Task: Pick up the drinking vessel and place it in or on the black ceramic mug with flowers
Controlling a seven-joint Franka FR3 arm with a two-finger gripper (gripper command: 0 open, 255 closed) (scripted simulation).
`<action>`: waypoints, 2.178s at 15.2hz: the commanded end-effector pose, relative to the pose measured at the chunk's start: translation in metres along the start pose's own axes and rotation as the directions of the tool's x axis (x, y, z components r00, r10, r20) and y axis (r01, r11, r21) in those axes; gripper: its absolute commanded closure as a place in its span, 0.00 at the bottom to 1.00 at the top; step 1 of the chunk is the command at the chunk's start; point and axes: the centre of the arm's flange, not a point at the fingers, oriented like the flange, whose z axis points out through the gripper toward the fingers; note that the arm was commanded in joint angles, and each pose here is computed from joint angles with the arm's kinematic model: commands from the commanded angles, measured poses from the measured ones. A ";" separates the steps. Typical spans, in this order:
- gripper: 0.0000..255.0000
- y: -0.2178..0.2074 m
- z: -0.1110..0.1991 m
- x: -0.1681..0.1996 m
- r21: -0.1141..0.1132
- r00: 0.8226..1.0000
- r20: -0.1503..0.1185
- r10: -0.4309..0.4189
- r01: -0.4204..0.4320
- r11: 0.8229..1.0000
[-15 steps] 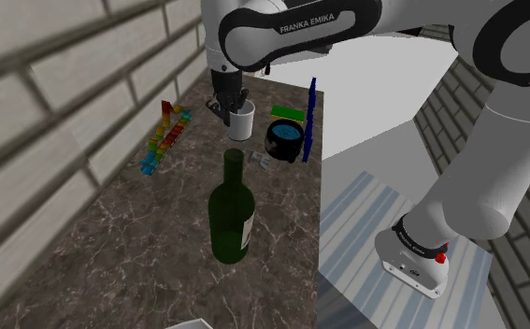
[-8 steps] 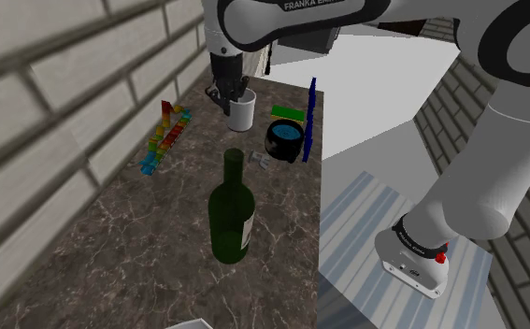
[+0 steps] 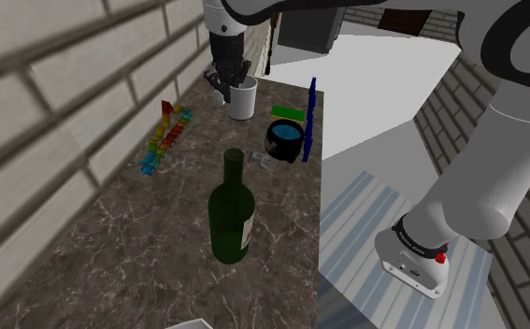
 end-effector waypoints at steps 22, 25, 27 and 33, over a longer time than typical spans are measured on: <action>1.00 0.136 0.021 -0.101 0.000 1.000 0.000 0.000 0.000 1.000; 1.00 0.135 0.037 -0.101 0.000 1.000 0.000 0.000 0.000 1.000; 1.00 0.134 0.047 -0.101 0.000 1.000 0.000 0.000 0.000 1.000; 1.00 0.133 0.072 -0.100 0.000 1.000 0.000 0.000 0.000 1.000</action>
